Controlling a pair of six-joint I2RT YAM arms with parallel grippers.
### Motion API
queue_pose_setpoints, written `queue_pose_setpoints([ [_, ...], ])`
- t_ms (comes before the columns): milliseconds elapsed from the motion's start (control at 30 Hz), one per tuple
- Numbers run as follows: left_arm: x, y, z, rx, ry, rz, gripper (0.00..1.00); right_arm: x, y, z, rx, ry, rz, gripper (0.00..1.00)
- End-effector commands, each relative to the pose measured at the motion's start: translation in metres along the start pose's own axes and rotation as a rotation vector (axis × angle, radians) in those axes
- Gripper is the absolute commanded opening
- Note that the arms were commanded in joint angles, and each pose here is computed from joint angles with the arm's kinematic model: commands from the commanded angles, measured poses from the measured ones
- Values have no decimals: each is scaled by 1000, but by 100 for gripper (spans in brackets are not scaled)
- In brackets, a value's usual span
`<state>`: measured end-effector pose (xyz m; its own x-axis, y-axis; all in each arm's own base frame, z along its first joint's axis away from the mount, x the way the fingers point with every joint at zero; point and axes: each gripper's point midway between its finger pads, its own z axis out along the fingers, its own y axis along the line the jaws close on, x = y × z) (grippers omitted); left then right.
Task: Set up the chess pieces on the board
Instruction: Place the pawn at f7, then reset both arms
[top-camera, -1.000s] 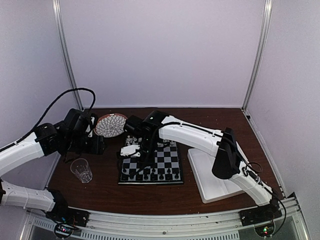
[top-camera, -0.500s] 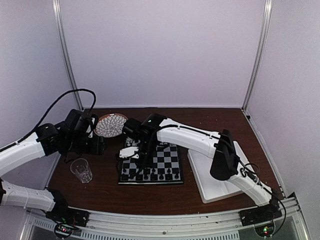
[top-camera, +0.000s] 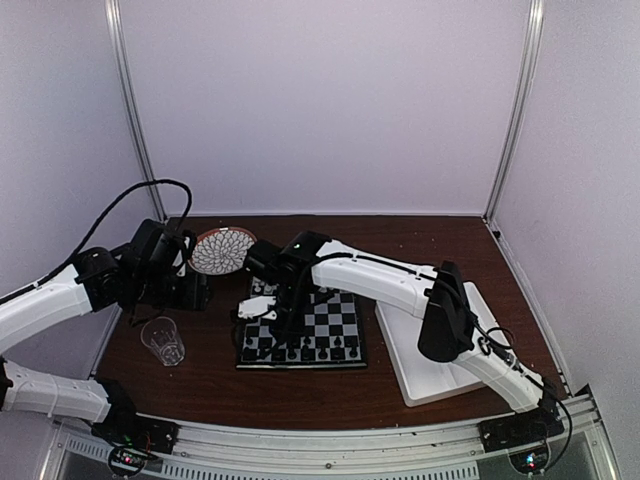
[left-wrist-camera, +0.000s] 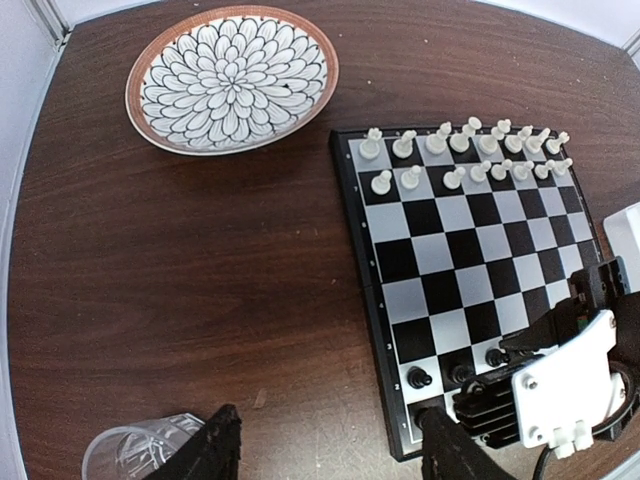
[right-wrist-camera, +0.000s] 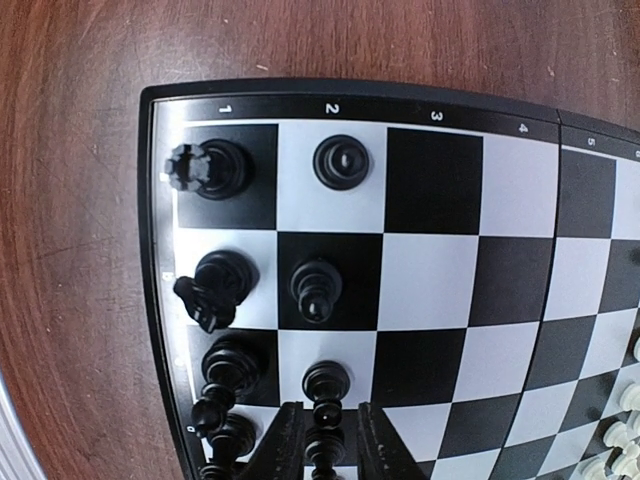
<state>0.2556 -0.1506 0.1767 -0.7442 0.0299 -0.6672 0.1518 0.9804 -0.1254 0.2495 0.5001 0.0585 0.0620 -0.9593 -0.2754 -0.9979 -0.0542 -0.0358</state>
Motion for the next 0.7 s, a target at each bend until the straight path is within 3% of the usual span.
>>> queue_pose_setpoints([
  [0,-4,-2,5,16,-19,-2,62,-14,0,-14,28,-41,0,24],
  [267,-3,0,10,11,-16,-5,63,-24,-2,-59,86,-97,-6,27],
  [533,-14,9,7,-53,-33,68,80,-11,-12,-118,191,-106,-21,34],
  [667,-26,11,1,-77,-63,108,83,2,-26,-152,239,-132,10,39],
])
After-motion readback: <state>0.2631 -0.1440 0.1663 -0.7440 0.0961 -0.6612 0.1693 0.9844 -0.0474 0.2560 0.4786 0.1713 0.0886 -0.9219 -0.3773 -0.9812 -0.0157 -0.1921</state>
